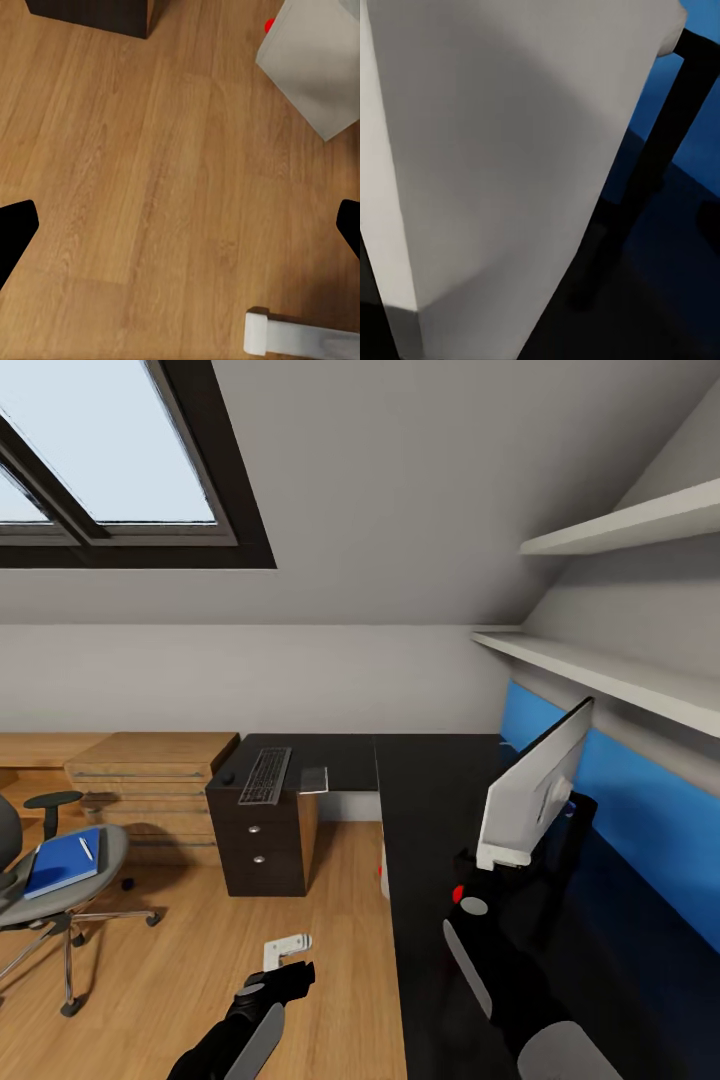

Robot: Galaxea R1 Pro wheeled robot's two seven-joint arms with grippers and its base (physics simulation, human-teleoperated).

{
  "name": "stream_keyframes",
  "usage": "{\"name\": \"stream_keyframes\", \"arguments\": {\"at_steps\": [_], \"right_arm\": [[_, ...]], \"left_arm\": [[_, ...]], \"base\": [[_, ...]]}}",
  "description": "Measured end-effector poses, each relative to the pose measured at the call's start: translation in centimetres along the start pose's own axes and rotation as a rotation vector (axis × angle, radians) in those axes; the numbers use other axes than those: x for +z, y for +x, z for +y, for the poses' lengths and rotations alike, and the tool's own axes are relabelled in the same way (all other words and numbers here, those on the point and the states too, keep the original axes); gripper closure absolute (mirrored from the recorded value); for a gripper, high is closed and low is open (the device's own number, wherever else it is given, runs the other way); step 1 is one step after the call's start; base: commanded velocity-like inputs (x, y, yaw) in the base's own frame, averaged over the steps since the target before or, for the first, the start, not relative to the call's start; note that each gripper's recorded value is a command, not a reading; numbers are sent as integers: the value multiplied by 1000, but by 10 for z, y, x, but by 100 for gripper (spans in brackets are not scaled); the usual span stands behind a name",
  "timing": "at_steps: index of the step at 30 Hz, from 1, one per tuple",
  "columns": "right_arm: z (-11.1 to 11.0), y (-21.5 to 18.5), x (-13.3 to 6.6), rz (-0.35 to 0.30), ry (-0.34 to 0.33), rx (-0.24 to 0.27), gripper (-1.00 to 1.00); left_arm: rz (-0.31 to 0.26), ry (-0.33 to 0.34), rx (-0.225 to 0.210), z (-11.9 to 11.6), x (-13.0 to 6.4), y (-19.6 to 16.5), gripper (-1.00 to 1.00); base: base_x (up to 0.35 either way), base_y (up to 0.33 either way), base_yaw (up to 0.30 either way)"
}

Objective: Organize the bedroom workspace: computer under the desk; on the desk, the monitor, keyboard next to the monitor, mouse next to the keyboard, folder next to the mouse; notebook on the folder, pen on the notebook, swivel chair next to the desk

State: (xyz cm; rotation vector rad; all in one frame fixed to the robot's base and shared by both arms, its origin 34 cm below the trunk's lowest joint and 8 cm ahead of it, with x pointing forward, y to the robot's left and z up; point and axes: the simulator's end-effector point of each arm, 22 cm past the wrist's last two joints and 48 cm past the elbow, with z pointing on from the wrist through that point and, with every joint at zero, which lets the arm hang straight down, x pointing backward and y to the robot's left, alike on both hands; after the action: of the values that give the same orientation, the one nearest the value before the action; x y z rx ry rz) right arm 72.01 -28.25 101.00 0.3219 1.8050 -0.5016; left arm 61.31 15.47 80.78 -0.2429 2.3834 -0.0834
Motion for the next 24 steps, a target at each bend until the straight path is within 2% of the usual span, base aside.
{"name": "stream_keyframes", "arguments": {"at_steps": [5, 24], "right_arm": [[0, 0, 0, -1, 0, 0, -100], [1, 0, 0, -2, -6, -3, -100]], "left_arm": [[1, 0, 0, 0, 0, 0, -100], [3, 0, -1, 0, 0, 1, -100]], "base": [[-119, -88, 0], [-253, -201, 0]]}}
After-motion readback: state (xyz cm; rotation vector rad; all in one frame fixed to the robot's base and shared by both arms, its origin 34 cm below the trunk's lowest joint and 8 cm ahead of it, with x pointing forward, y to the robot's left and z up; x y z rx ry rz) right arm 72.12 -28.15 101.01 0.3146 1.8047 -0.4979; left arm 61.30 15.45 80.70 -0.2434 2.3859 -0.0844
